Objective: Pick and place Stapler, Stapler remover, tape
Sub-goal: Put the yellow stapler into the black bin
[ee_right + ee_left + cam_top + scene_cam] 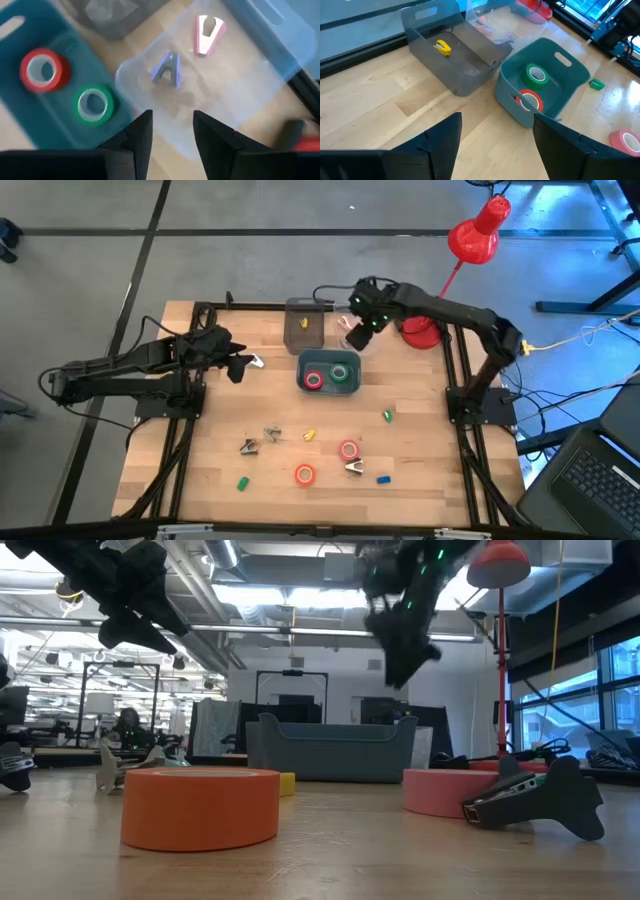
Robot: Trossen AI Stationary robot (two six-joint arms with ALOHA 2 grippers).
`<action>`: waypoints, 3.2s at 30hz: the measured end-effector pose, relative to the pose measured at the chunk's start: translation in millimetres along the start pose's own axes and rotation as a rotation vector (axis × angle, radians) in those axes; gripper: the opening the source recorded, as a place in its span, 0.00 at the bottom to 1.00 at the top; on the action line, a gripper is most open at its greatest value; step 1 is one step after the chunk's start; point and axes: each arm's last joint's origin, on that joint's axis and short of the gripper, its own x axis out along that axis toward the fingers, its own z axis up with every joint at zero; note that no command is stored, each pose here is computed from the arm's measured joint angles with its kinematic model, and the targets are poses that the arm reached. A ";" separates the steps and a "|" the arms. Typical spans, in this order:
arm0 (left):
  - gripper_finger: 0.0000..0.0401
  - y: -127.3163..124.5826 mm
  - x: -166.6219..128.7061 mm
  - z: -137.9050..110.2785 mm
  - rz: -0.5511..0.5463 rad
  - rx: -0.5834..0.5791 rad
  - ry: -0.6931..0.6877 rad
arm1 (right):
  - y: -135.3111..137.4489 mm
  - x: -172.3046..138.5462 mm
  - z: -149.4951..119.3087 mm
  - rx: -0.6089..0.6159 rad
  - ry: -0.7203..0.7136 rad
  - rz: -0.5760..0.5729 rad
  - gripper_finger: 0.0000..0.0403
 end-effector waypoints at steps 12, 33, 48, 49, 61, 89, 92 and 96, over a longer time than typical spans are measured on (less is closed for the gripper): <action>0.59 -3.3 -0.2 -1.9 -0.116 0.049 0.062 | 50.5 -69.7 -59.9 0.068 -0.016 -0.144 0.36; 0.59 -76.8 52.3 -45.9 -0.293 -0.013 0.398 | 55.6 -82.4 -79.6 0.126 -0.013 -0.265 0.36; 0.59 -176.2 90.9 -63.8 -0.414 -0.108 0.370 | 48.5 -82.5 -81.9 -0.047 0.061 -0.299 0.36; 0.59 -182.3 92.2 -61.5 -0.412 -0.108 0.364 | 48.2 -82.6 -82.3 -0.059 0.067 -0.302 0.36; 0.59 -206.9 87.9 -45.8 -0.090 -0.015 0.481 | 37.0 -90.4 -82.5 -0.177 0.046 -0.373 0.36; 0.59 -216.5 145.2 -104.0 -0.020 0.116 0.530 | 10.2 -133.1 -91.4 -0.129 -0.149 -0.301 0.36; 0.59 -214.5 158.0 -112.3 -0.010 0.112 0.548 | 10.1 -133.1 -91.5 -0.145 -0.146 -0.302 0.36; 0.59 -211.7 169.6 -121.5 0.010 0.119 0.567 | 10.0 -133.0 -91.7 -0.150 -0.143 -0.303 0.36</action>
